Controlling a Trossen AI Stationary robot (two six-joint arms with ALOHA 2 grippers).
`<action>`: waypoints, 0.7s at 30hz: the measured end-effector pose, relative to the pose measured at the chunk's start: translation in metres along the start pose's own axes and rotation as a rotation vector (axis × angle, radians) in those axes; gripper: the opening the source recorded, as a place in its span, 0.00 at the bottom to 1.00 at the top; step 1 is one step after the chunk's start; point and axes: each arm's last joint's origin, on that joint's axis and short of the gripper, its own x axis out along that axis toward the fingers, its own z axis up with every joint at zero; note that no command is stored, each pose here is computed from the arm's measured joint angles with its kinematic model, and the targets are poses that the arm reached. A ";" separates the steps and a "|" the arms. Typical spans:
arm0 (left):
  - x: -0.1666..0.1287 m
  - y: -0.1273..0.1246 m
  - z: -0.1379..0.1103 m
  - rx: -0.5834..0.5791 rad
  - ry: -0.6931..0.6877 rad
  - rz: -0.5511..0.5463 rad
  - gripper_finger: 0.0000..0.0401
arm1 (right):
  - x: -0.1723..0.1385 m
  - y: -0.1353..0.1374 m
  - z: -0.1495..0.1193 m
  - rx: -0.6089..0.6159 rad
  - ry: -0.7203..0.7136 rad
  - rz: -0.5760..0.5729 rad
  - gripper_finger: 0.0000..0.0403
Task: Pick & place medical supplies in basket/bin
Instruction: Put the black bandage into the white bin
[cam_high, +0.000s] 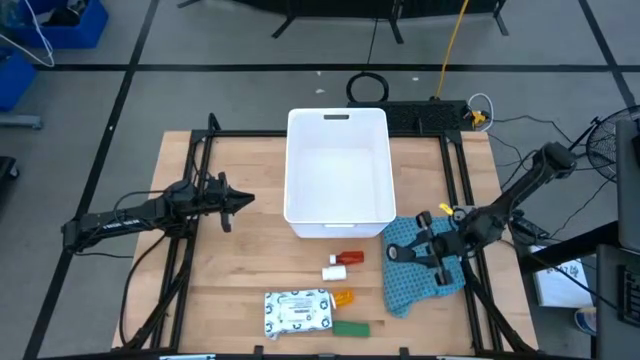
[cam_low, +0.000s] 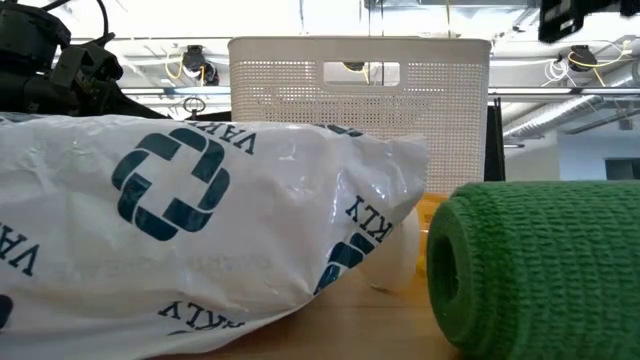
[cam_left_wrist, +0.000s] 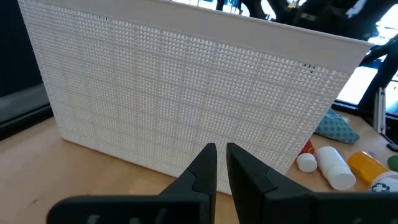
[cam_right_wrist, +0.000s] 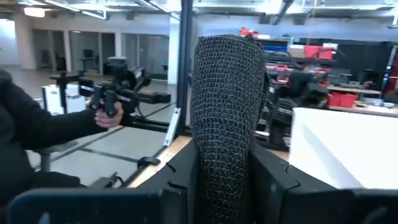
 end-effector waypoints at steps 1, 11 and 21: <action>0.000 0.000 0.000 0.000 0.001 0.000 0.10 | -0.002 -0.002 -0.001 0.003 -0.003 -0.006 0.23; 0.000 0.000 0.001 0.001 -0.012 -0.002 0.10 | 0.043 -0.021 0.105 -0.084 0.045 -0.127 0.23; 0.000 -0.001 0.003 0.013 -0.031 -0.005 0.10 | 0.108 -0.122 0.189 -0.182 0.438 -0.498 0.23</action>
